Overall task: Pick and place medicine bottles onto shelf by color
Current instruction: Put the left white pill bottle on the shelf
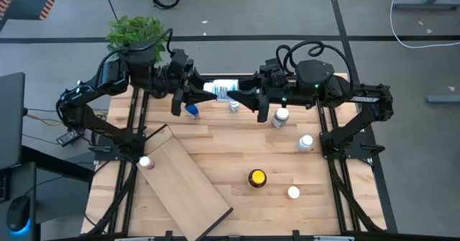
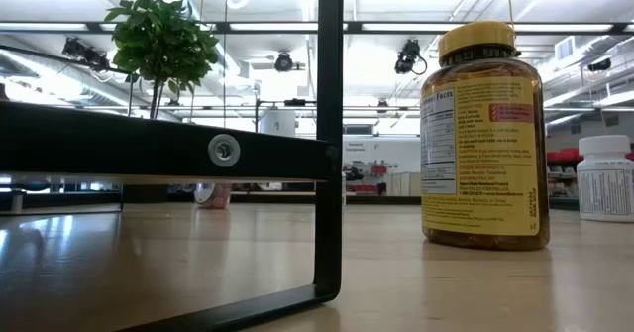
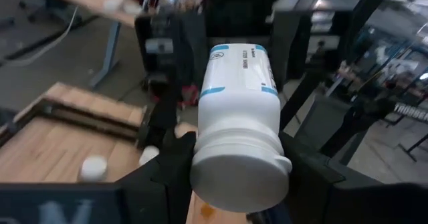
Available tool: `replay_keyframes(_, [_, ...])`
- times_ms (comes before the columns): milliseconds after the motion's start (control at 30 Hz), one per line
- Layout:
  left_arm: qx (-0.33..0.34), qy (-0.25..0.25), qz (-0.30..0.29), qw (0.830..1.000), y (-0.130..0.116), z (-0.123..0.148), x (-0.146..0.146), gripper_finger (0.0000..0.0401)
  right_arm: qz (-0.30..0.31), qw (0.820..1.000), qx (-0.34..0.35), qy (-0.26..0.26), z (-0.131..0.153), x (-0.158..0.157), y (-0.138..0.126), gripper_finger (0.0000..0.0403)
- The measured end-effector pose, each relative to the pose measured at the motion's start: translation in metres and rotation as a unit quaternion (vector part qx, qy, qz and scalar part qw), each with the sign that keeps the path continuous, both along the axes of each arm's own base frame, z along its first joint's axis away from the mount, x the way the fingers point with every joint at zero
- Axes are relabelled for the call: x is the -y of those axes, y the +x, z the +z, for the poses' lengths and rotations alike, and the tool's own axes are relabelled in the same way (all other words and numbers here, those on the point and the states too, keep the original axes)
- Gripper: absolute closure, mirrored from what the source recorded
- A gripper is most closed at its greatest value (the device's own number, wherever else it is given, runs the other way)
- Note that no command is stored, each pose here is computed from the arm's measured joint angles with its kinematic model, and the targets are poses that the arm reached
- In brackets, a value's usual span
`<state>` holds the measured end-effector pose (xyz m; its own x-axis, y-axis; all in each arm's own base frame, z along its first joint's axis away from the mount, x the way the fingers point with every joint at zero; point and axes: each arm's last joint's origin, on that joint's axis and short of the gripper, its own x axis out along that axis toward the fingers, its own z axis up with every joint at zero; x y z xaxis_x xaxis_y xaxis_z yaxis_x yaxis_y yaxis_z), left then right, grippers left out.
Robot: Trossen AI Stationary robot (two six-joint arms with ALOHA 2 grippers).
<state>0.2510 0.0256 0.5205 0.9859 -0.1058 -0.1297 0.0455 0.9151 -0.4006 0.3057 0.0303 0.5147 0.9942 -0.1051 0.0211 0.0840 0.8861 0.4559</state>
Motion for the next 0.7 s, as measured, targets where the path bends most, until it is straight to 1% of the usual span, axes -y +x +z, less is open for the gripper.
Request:
replay_keyframes(67, [-0.023, 0.0, 0.0, 1.0, -0.005, -0.003, 0.001, 0.0217, -0.002, 1.0, -0.013, -0.001, -0.002, 0.0, -0.001, 0.0182])
replay_keyframes(167, [-0.04, 0.0, 0.0, 0.999, -0.013, -0.004, 0.002, 0.0212, -0.002, 0.999, -0.039, -0.002, -0.006, 0.001, -0.005, 0.0172])
replay_keyframes(267, [-0.064, -0.001, 0.0, 0.998, -0.019, -0.007, 0.002, 0.0215, -0.002, 0.998, -0.068, -0.005, -0.01, 0.001, -0.007, 0.0166])
replay_keyframes(400, [-0.156, 0.004, 0.002, 0.988, -0.032, -0.022, 0.004, 0.0222, -0.004, 0.996, -0.09, -0.008, -0.012, 0.003, -0.014, 0.0164])
replay_keyframes(467, [-0.231, 0.003, 0.002, 0.973, -0.04, -0.035, 0.004, 0.022, -0.006, 0.995, -0.098, -0.008, -0.012, 0.004, -0.016, 0.0164])
replay_keyframes(533, [-0.294, 0.013, 0.007, 0.956, -0.048, -0.045, 0.005, 0.0213, -0.007, 0.994, -0.104, -0.011, -0.014, 0.004, -0.016, 0.0164])
replay_keyframes(633, [-0.399, 0.032, 0.02, 0.916, -0.058, -0.061, 0.007, 0.0208, -0.006, 0.994, -0.105, -0.014, -0.014, 0.004, -0.015, 0.0164])
replay_keyframes(667, [-0.426, 0.035, 0.027, 0.903, -0.061, -0.065, 0.007, 0.0209, -0.006, 0.994, -0.105, -0.015, -0.014, 0.004, -0.016, 0.0164])
replay_keyframes(700, [-0.444, 0.037, 0.031, 0.895, -0.06, -0.068, 0.006, 0.0211, -0.006, 0.994, -0.106, -0.017, -0.014, 0.004, -0.016, 0.0164])
